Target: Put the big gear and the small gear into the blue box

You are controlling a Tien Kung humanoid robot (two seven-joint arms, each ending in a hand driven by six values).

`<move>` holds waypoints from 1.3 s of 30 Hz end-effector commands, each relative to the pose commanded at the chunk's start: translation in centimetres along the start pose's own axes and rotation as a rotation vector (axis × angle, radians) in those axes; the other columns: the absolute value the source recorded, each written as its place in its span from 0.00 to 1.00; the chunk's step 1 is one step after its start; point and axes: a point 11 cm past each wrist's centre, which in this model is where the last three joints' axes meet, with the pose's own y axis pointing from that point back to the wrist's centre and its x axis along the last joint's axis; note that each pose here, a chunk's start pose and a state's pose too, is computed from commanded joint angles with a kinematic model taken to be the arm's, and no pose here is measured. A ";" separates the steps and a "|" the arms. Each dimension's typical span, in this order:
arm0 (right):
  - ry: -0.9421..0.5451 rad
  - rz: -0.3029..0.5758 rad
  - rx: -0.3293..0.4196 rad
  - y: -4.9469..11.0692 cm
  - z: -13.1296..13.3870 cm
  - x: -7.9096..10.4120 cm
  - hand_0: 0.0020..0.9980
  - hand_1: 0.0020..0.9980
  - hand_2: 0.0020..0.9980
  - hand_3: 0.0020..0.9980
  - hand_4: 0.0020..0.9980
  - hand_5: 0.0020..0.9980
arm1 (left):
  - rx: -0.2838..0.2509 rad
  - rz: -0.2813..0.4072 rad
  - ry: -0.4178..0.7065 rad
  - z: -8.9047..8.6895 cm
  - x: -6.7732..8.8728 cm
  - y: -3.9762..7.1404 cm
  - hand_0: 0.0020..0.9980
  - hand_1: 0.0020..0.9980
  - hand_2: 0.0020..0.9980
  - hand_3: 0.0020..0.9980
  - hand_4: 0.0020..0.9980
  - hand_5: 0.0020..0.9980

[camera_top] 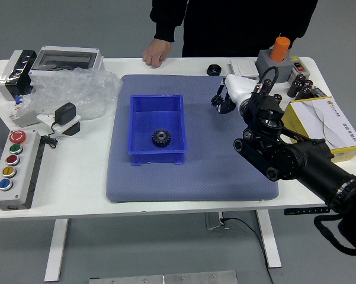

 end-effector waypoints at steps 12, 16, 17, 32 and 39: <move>0.007 0.055 0.099 1.6 -3.8 2.0 0.50 0.37 0.39 0.48 0.69 0.09 | 0.004 0.001 0.001 -0.2 0.1 0.0 0.82 0.80 0.81 0.84 0.62 0.29; 0.005 0.062 0.132 2.2 -5.1 2.1 0.50 0.37 0.39 0.48 0.70 0.09 | 0.004 0.001 0.001 -0.2 0.2 0.0 0.82 0.80 0.81 0.84 0.63 0.29; 0.003 0.061 0.141 2.4 -5.4 2.1 0.50 0.37 0.39 0.48 0.70 0.09 | 0.004 0.001 0.001 -0.2 0.2 0.0 0.82 0.80 0.81 0.84 0.63 0.29; -0.034 0.013 0.233 4.6 -9.5 -0.7 0.51 0.37 0.39 0.48 0.71 0.09 | 0.014 -0.005 -0.003 -0.6 0.0 -0.1 0.82 0.80 0.81 0.84 0.63 0.29; -0.031 -0.030 0.216 4.7 -9.0 -1.7 0.63 0.42 0.47 0.57 0.80 0.20 | 0.019 -0.007 -0.008 -0.8 0.0 -0.1 0.82 0.80 0.81 0.84 0.63 0.30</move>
